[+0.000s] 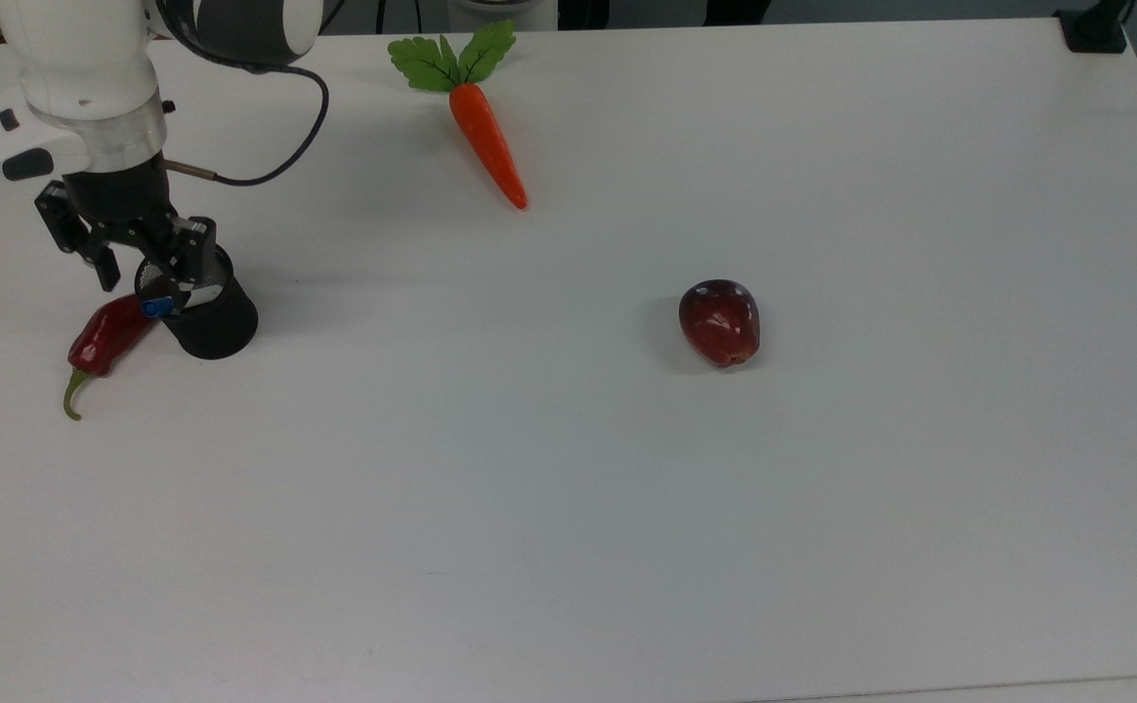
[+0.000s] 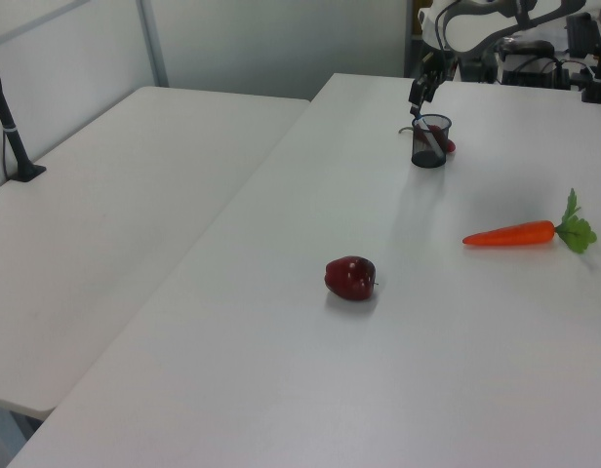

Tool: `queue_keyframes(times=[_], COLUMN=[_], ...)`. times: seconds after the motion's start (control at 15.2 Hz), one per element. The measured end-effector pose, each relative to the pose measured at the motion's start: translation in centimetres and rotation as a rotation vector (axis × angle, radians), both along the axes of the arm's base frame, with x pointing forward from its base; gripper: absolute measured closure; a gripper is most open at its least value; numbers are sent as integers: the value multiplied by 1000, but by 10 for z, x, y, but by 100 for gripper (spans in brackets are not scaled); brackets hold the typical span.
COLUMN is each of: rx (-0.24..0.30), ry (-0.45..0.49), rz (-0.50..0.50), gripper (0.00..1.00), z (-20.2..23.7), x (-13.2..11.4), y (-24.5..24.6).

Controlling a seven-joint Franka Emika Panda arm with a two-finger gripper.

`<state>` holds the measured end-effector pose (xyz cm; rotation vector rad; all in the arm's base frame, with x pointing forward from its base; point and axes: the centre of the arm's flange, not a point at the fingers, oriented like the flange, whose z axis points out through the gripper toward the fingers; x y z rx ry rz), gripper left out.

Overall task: Take marker pen
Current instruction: 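Lower onto the blue-capped marker and close the gripper on it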

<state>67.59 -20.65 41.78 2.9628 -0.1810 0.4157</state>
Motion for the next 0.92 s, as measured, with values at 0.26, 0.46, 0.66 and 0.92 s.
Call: queue_keyframes(times=[0.26,0.46,0.66,0.92], rx=[2,4,5,9], ry=[6,10,8,4], rz=[1,3,5,4], gripper=[58,69,76,81], z=[-12,-15,-15,-13], x=[3,3,4,5], y=[0,1,2,3])
